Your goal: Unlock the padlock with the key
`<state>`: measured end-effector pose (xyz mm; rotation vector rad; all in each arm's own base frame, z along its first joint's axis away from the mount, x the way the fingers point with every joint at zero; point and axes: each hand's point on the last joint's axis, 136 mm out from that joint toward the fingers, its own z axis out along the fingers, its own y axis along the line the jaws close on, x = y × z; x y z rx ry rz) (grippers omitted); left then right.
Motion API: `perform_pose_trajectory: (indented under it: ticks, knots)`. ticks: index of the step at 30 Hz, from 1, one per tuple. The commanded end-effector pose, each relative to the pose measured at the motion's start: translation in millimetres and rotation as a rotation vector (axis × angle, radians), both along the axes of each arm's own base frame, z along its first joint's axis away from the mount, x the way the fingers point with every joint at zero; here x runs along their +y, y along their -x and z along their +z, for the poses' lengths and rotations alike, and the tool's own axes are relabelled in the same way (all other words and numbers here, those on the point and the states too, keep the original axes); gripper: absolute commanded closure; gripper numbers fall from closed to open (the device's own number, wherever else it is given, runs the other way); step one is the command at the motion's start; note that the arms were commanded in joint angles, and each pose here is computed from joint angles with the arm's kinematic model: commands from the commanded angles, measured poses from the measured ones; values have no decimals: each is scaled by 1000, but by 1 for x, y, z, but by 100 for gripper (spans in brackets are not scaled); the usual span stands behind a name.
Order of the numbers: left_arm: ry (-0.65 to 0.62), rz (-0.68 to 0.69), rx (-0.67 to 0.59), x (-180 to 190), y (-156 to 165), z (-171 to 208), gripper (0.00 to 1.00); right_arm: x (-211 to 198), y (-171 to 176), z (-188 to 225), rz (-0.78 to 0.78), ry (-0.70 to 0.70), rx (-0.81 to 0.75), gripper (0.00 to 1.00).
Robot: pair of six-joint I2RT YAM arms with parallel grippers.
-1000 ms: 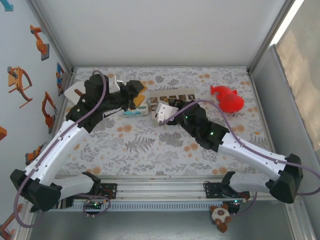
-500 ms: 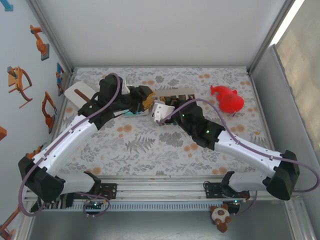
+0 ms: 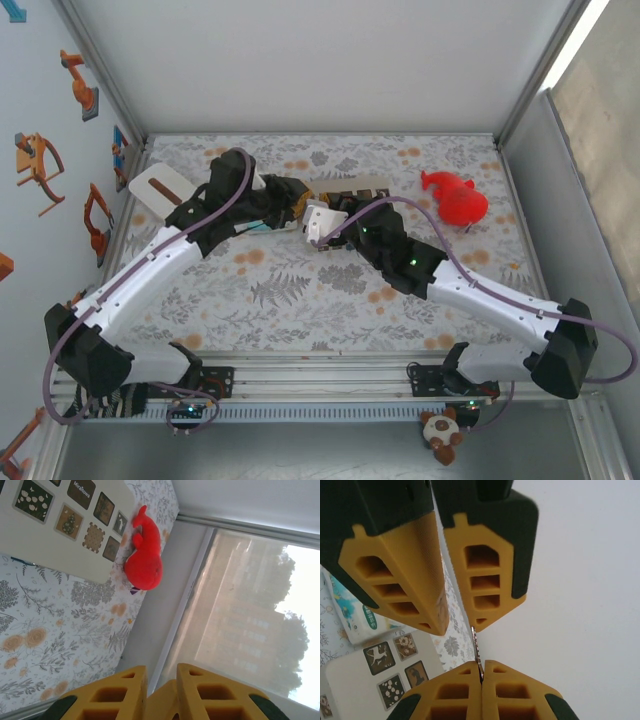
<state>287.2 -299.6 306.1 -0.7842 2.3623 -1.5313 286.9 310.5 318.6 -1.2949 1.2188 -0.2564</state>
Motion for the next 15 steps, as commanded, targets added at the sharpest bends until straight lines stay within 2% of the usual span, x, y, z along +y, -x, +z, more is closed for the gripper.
perform_pose_trajectory:
  ticks: [1,15]
  knots:
    - [36,5,-7,-7,0,15,78,5,-2,25,-6,-78,-30,100]
    - [4,32,-8,-5,-5,9,77,-2,-1,12,-32,-52,-22,100]
